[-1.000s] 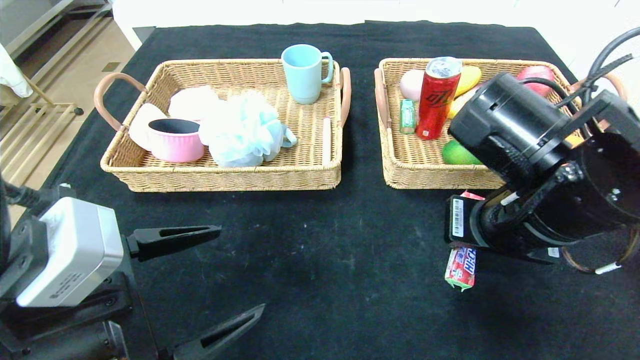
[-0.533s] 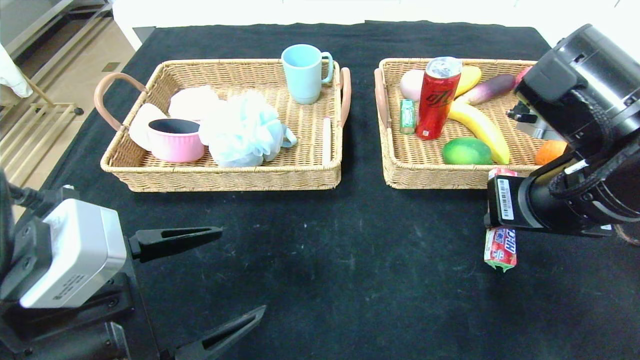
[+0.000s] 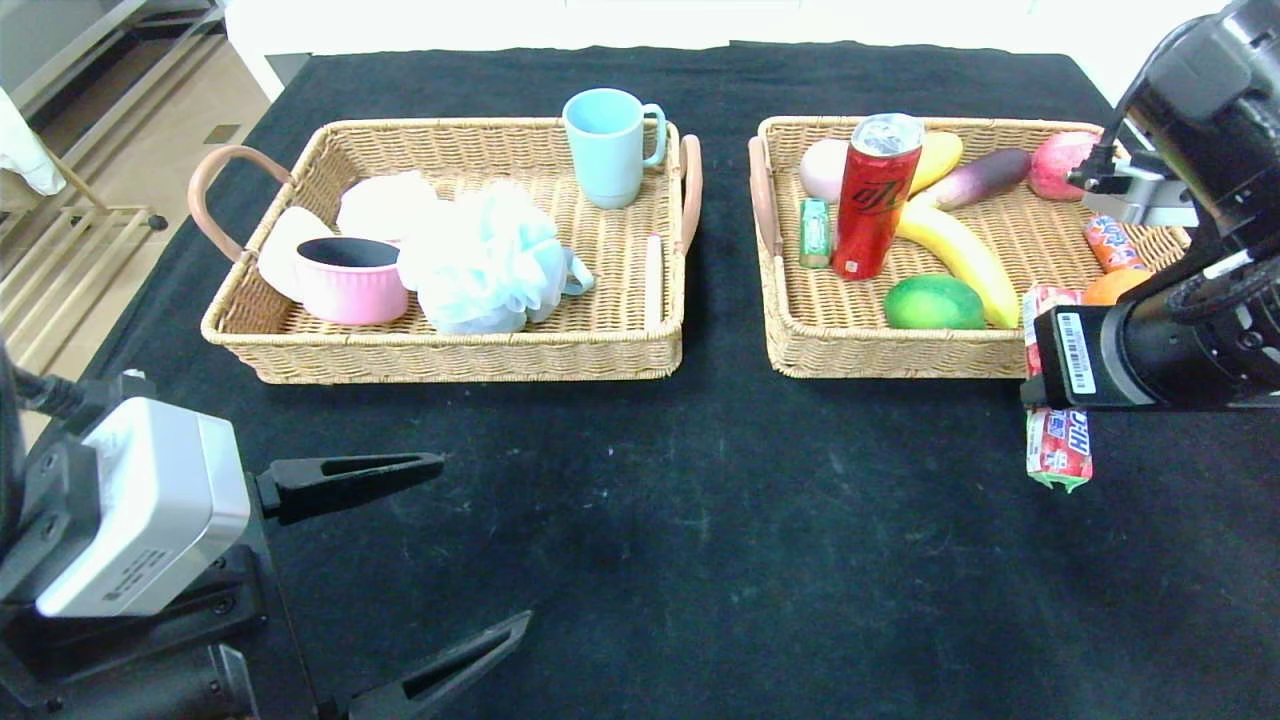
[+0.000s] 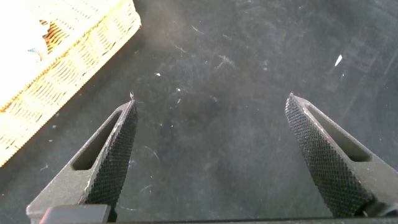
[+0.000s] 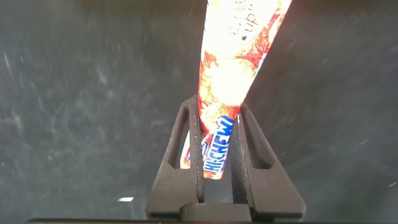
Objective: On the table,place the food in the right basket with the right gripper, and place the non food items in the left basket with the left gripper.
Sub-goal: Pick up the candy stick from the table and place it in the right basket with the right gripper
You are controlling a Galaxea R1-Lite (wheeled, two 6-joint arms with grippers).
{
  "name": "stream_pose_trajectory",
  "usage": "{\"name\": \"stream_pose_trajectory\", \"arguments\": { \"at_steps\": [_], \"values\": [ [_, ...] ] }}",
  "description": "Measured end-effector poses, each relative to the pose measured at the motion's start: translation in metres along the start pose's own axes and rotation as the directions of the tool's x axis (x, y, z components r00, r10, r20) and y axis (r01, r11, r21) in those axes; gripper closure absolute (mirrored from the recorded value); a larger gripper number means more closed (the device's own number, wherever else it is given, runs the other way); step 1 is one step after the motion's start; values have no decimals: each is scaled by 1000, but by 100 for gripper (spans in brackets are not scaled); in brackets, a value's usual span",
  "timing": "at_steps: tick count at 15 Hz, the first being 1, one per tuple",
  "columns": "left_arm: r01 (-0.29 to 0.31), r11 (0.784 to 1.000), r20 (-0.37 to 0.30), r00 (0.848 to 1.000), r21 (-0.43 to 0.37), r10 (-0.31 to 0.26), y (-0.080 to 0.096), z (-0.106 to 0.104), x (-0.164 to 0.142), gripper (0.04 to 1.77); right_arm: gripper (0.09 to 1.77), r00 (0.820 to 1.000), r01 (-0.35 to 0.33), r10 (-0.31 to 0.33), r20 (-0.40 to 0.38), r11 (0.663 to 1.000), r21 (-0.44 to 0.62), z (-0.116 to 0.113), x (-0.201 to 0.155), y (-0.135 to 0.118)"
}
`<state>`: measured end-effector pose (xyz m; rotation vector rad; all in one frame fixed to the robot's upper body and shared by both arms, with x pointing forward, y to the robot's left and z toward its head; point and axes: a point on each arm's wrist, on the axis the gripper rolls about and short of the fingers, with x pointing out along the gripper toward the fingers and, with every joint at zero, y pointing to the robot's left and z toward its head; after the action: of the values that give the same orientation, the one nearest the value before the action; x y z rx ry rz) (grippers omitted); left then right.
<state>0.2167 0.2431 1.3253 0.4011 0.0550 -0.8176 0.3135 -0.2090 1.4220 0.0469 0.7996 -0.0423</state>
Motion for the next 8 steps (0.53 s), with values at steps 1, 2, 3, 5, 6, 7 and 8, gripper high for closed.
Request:
{"name": "stream_pose_trajectory", "arguments": {
  "at_steps": [1,2,3,5,6,7,8],
  "values": [
    [0,1000,0,1000,0,0,0,0,0,9,150,1000,2,-1,17,1000,-4,5,-2,-3],
    [1,1000,0,1000,1,-1,0,0,0,9,150,999,7,-7,37,1000,-4,10,-4,-7],
    [2,1000,0,1000,0,-2,0,0,0,9,150,999,14,-14,53,1000,-6,16,-4,-11],
    [2,1000,-2,1000,15,-2,-1,-1,0,9,150,996,34,-35,85,999,5,27,-3,-19],
    [5,1000,-3,1000,20,-5,-1,-1,0,9,150,994,44,-44,97,999,7,32,0,-22],
    [7,1000,-4,1000,22,-6,-1,-1,0,9,150,992,54,-54,114,999,1,37,2,-24],
    [7,1000,-4,1000,22,-7,-2,-1,0,9,150,989,61,-59,137,998,-11,43,5,-27]
  ]
}}
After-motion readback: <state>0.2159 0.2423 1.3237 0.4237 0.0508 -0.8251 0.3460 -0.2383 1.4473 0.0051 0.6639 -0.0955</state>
